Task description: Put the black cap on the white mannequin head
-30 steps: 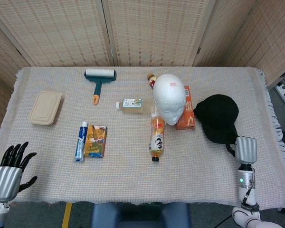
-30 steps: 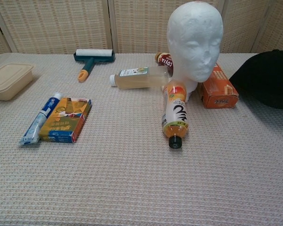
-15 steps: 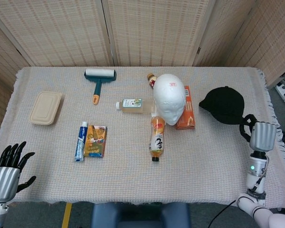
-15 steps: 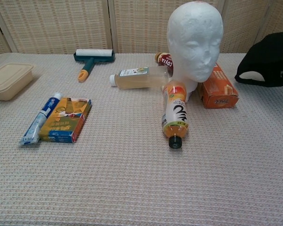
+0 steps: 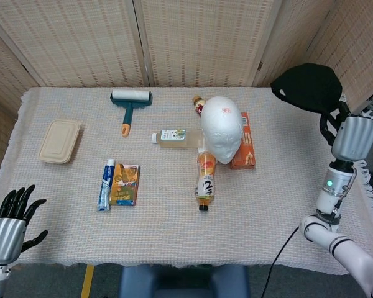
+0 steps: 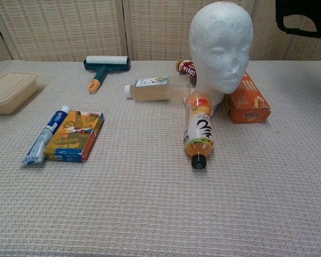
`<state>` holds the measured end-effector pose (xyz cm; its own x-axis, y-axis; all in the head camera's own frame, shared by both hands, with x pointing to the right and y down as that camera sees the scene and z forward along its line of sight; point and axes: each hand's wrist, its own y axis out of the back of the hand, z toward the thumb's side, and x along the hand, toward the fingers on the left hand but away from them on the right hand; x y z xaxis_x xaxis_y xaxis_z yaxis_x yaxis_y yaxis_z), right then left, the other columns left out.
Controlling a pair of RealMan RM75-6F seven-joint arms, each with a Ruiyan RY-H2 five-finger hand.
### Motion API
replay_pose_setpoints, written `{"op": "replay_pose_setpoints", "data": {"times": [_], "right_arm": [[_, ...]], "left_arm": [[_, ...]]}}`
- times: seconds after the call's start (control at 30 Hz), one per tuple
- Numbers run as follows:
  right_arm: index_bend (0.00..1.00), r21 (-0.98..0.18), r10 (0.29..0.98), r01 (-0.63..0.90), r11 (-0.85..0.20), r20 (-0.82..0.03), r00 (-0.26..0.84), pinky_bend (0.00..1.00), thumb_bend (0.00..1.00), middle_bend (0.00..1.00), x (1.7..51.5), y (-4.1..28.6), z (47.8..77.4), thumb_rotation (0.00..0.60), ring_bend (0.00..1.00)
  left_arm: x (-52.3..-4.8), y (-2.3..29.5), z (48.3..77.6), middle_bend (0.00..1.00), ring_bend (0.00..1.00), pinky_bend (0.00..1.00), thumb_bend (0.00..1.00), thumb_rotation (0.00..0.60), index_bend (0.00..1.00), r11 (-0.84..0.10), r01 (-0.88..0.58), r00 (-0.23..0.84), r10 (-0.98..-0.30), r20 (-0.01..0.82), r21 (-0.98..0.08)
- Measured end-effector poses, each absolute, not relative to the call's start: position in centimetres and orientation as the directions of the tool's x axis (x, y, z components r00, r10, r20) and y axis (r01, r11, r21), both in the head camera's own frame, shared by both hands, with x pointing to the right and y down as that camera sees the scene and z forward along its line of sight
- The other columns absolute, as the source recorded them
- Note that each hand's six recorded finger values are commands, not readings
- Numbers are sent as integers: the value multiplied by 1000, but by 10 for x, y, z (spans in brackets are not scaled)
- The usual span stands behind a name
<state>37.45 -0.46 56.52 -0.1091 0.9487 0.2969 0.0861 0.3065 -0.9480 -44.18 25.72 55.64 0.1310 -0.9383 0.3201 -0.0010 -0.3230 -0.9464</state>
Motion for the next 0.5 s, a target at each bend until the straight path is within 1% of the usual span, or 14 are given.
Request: {"op": "replay_pose_setpoints", "data": {"times": [0.13, 0.27, 0.37, 0.5], "right_arm": [[796, -929, 937, 127, 348, 342, -70, 1000, 504, 1000, 332, -27, 546, 600, 1000], [796, -916, 929, 158, 369, 371, -20, 1000, 503, 1000, 289, -37, 534, 600, 1000], [796, -916, 927, 170, 365, 374, 29, 1000, 503, 1000, 259, -34, 533, 600, 1000], [796, -926, 935, 187, 327, 346, 81, 1000, 502, 1000, 234, -19, 547, 600, 1000]], "left_arm": [[-443, 256, 557, 79, 23, 105, 26, 600, 296, -326, -5, 128, -938, 323, -945], [-445, 255, 556, 79, 23, 105, 24, 600, 296, -327, -11, 125, -938, 323, -945], [-446, 255, 554, 79, 23, 104, 25, 600, 296, -323, -15, 123, -940, 319, -946], [-447, 256, 550, 79, 23, 105, 25, 600, 296, -323, -20, 128, -940, 318, -946]]}}
